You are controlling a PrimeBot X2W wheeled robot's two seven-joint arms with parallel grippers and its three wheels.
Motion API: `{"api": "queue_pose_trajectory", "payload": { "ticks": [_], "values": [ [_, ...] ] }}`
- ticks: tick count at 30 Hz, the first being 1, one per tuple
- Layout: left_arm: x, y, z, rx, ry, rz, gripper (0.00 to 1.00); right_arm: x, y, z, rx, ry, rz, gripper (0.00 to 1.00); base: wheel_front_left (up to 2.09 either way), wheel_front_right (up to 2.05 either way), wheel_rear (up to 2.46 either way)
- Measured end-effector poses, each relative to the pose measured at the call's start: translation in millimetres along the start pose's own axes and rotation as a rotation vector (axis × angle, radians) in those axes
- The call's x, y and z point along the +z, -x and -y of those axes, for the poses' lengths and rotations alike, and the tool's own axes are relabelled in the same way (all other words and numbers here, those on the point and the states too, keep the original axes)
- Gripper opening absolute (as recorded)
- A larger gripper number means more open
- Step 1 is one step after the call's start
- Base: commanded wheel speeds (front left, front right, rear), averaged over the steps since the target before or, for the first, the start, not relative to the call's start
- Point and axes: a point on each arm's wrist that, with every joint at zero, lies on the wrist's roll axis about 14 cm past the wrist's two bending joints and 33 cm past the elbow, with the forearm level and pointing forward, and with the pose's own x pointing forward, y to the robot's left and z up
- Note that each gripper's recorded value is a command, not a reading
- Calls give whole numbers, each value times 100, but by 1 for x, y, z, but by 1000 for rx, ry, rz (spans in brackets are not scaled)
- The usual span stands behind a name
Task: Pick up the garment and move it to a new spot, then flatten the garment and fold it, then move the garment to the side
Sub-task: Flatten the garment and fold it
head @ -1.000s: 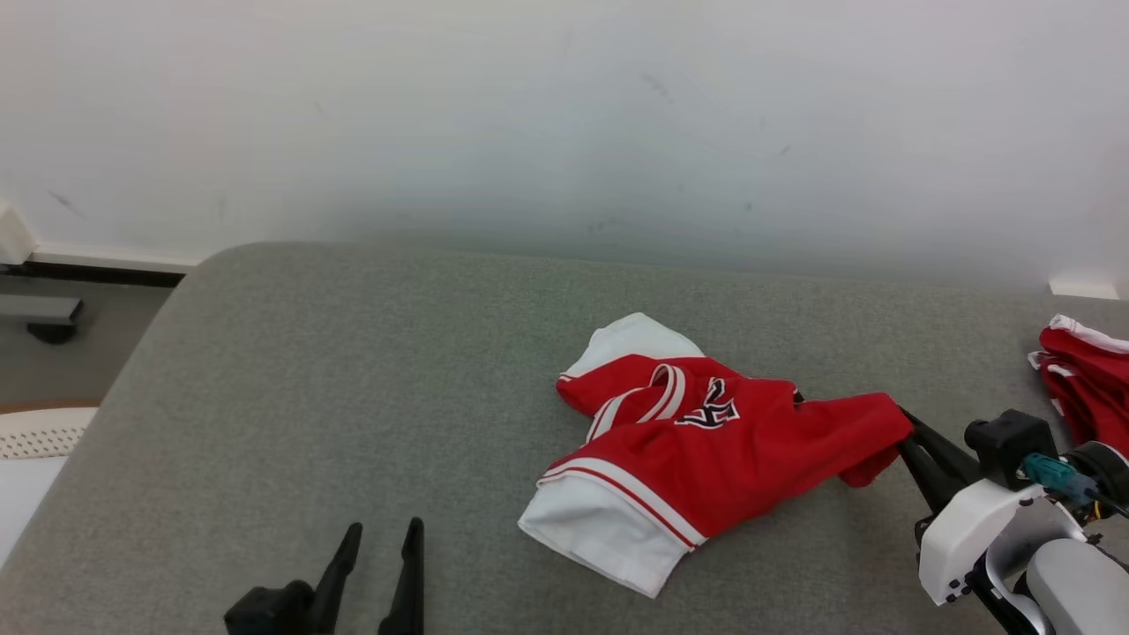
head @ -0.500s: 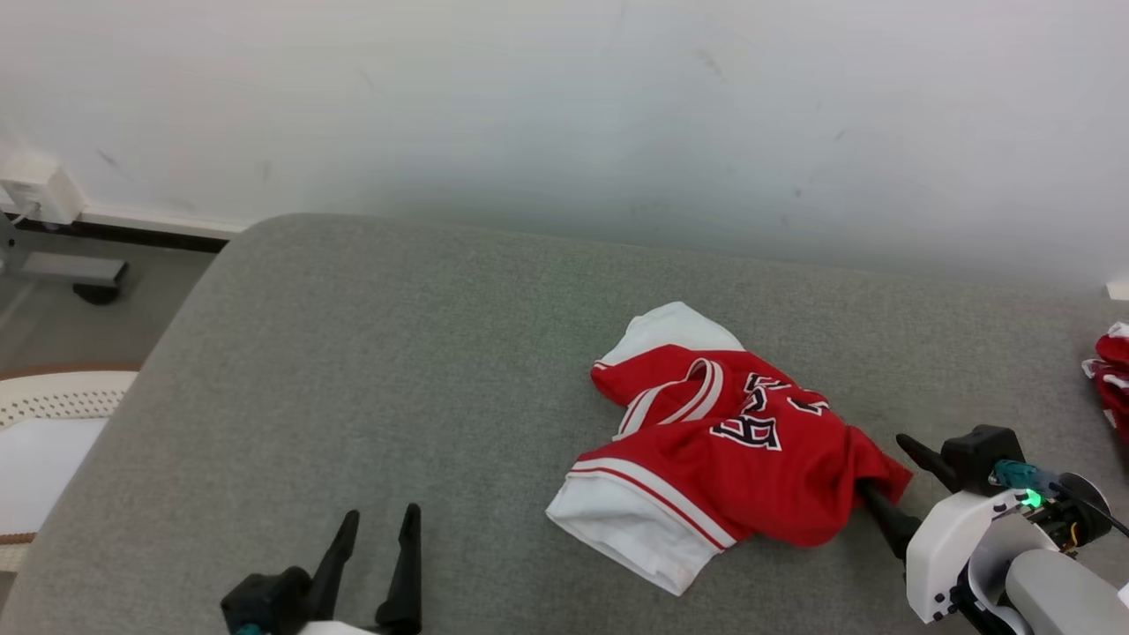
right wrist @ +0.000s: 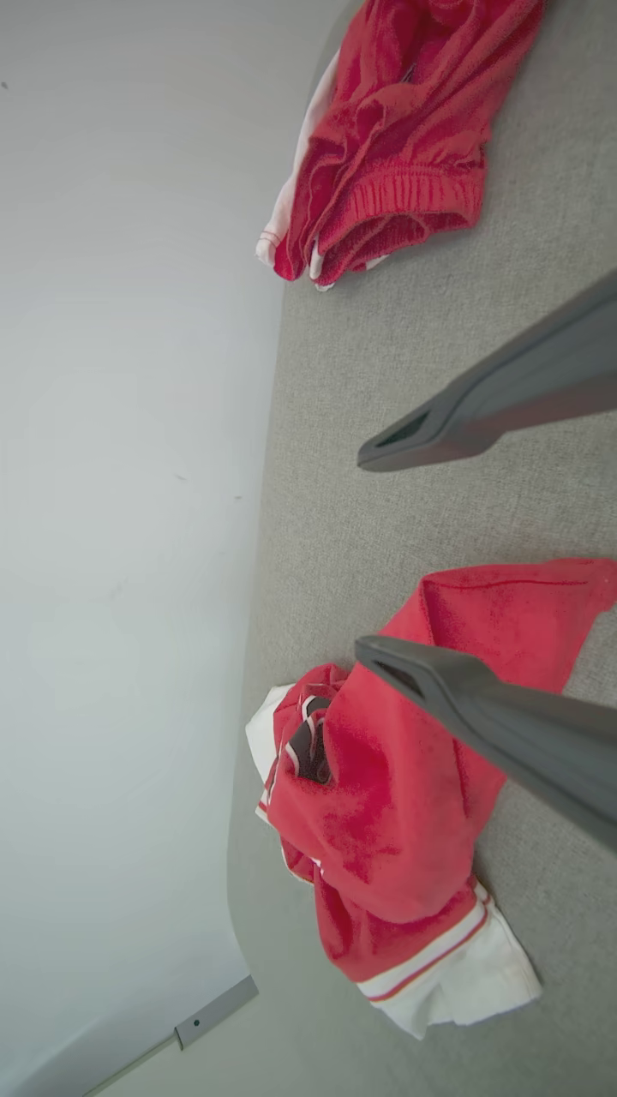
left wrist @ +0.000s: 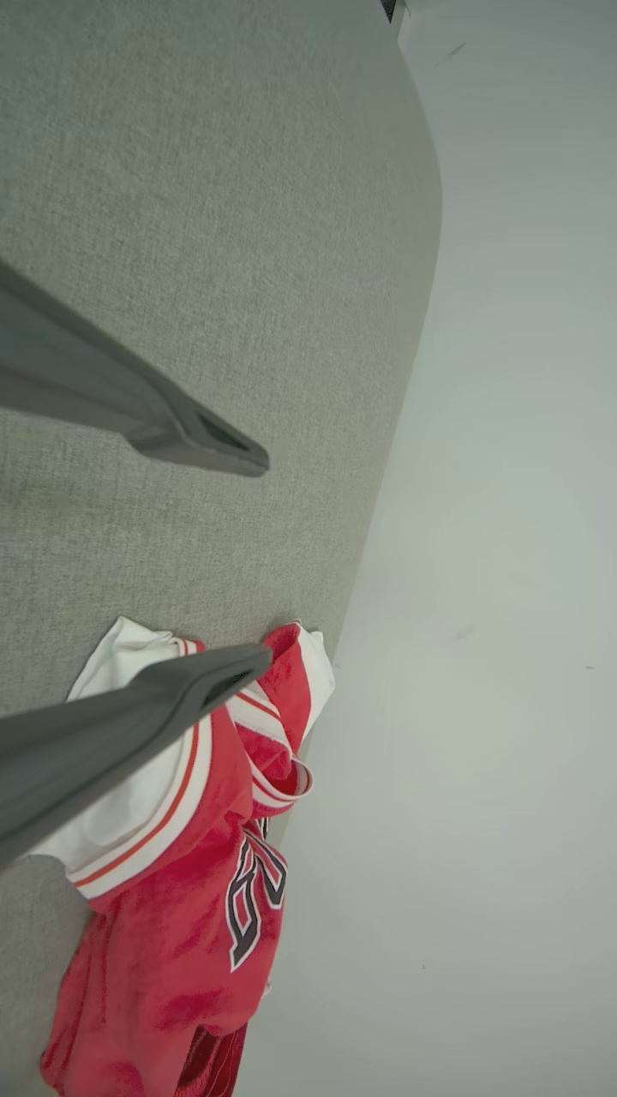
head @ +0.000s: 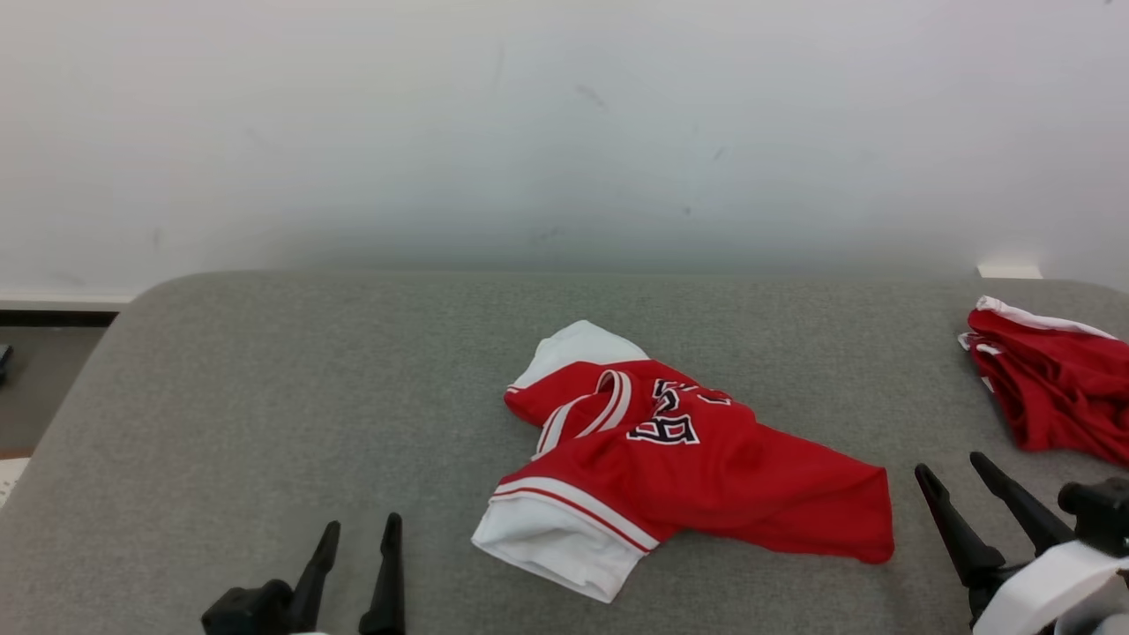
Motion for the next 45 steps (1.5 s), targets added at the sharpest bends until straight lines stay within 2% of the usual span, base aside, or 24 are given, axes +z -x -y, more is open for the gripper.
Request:
{"api": "queue_pose_trajectory", "payload": {
  "ticks": [4,8,13,18,27,36,39,45],
  "values": [
    [-3,-6,12,-38,0,-10,100,-15,27,11,-64,-78,11,100,0,0,0],
    [-6,-8,16,-49,1,-18,100,-43,46,5,-101,-159,-13,100,0,0,0],
    [-7,-8,16,-49,1,-21,100,-62,54,-10,-112,-195,-26,100,0,0,0],
    [-8,-8,14,-46,1,-23,100,-61,47,-10,-116,-163,-23,100,0,0,0],
    [-12,-7,5,-25,-6,-37,100,-86,20,-2,-103,-83,-200,100,0,0,0],
    [-15,-16,-12,14,-18,-49,100,-105,-14,-6,-86,-101,-271,100,0,0,0],
    [-18,-16,-17,30,-20,-56,100,-109,-22,-11,-66,-94,-281,0,0,0,0],
    [-15,-14,-17,27,-26,-51,100,-100,-19,0,-83,-67,-251,0,0,0,0]
  ]
}}
